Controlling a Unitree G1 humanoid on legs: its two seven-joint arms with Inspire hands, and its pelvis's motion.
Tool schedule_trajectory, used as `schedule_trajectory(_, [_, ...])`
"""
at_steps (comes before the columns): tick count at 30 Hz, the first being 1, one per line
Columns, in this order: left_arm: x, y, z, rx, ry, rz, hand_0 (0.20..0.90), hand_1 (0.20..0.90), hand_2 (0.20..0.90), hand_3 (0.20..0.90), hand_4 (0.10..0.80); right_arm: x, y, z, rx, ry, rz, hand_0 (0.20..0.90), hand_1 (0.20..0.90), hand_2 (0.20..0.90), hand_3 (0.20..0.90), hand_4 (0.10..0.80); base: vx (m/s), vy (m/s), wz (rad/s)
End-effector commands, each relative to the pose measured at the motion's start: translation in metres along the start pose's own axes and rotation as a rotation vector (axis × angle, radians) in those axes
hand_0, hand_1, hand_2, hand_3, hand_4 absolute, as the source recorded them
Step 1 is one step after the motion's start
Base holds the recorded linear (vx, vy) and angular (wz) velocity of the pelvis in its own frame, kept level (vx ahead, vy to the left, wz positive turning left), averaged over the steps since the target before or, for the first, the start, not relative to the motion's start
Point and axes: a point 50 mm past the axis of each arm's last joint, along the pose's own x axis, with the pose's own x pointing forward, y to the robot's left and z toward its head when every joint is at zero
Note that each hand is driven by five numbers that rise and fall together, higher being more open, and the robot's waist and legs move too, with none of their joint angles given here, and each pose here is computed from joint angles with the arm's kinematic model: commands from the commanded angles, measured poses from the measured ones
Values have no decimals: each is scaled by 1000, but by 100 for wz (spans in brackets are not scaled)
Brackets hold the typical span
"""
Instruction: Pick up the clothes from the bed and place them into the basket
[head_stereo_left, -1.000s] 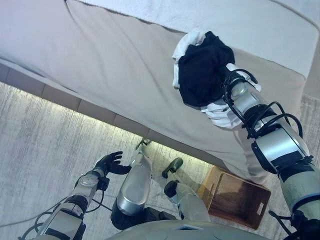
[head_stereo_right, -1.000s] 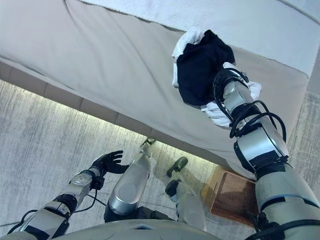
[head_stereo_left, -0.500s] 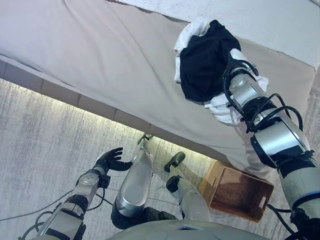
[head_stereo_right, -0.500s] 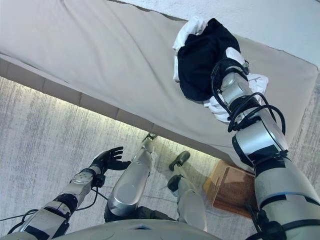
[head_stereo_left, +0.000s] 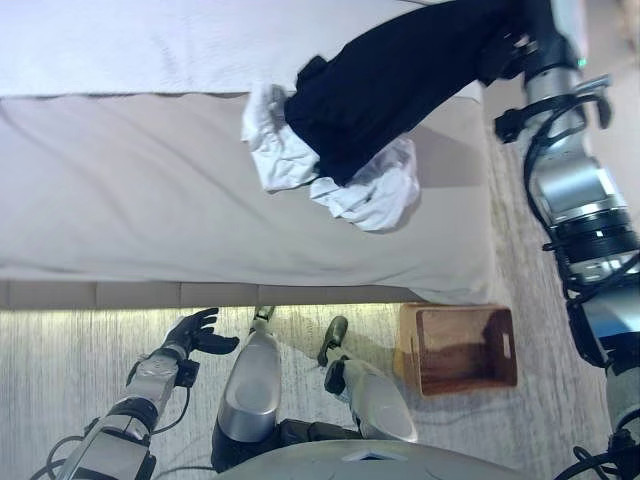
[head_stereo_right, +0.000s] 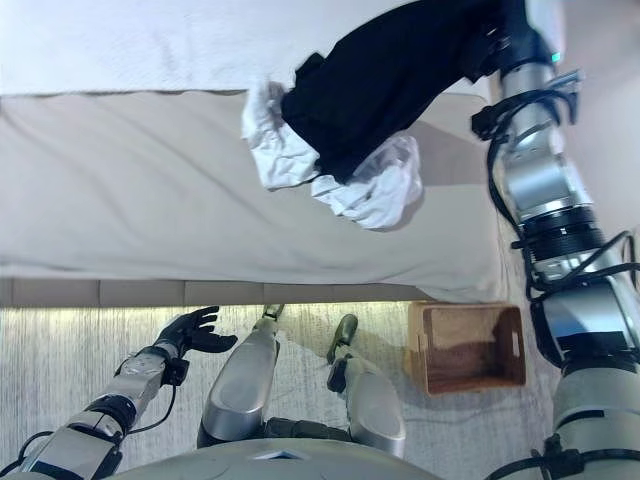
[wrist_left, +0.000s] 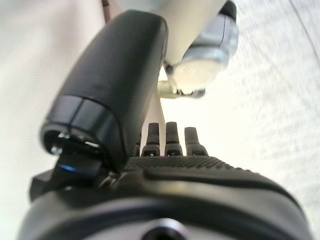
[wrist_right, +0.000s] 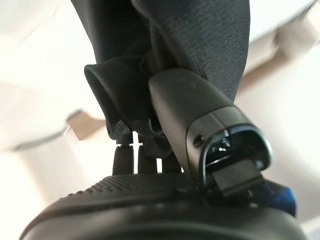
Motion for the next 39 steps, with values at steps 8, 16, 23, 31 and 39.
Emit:
schedule_trajectory(8, [-8,-35,-31,-90,39,-115,900,900,900,900,800,-10,-90,16,-103,-155,-320,300,300,300,200,100,33,-140,-36])
schedule_trajectory(16, [-4,-41,-2,-356,-98,-123,900,900,900,900,800,-34,-112,18,-56,-224,-413,300,300,300,200,100,11,-106,-12])
schedule_trajectory(23, [-3,-47,7,-307,-130,-136,900,900,900,900,800,-53,-116,-8,-68,-149,-417,300,300,300,200,100,1,-74,-16])
schedule_trajectory(31, [-1,-59,-9,-276,-37,-160,900,900,900,900,800,-56,-112,-24,-50,-123,-441,300,300,300,200,100,-167,-15,-12])
schedule_trajectory(39, [5,-66,23,-387,-154,-141,900,900,900,900,800,-58,-75,-34,-7,-137,-430,300,300,300,200,100,-336,-34,-18])
